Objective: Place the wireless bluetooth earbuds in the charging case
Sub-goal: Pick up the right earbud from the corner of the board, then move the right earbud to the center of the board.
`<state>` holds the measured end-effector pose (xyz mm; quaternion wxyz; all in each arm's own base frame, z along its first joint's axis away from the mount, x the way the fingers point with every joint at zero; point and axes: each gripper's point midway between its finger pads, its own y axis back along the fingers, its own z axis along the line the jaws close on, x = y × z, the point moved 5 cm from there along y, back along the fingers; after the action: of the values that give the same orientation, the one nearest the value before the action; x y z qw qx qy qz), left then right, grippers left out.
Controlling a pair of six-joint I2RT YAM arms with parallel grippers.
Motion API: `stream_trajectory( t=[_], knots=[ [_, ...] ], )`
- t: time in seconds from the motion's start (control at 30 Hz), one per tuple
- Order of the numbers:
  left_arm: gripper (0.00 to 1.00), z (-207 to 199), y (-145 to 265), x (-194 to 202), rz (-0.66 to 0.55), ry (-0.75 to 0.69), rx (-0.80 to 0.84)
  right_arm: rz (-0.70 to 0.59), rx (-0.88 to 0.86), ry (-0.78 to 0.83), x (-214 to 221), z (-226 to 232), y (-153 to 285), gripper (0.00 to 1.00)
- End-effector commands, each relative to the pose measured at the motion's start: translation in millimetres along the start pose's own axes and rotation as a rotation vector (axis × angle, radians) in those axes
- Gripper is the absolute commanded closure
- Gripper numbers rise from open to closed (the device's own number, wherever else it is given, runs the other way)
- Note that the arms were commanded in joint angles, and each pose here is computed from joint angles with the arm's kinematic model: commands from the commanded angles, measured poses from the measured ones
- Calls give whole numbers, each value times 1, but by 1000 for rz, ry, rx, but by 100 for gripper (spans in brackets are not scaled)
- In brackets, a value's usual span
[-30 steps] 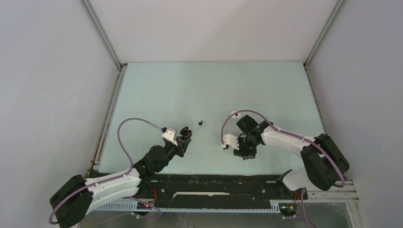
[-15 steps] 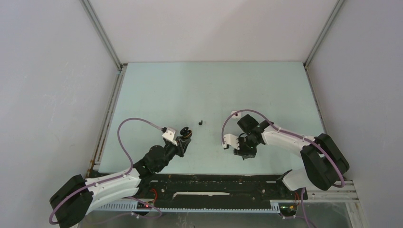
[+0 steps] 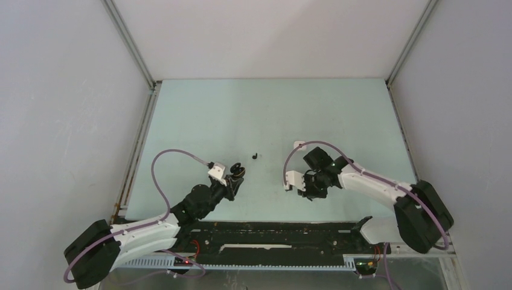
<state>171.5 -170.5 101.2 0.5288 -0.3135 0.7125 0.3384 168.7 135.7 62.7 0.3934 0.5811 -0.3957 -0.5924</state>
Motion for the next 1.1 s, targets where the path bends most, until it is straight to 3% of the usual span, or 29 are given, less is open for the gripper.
stream_trajectory(
  t=[0.0,0.27,0.73,0.9,1.07],
  knots=[
    [96,-12,-9,-17,-37,10,53,-100,162,66,-25,-4,30,85],
    [96,-21,-17,-15,1,18,100,-237,233,88,-46,2,54,85],
    [96,-21,-16,-16,-8,20,102,17,99,-48,-23,-25,-23,84],
    [96,-18,-12,-16,-27,14,91,51,53,-68,-16,-19,-29,73],
    [96,-19,-13,-18,-26,9,99,0,29,-78,-23,-13,-23,67]
  ],
)
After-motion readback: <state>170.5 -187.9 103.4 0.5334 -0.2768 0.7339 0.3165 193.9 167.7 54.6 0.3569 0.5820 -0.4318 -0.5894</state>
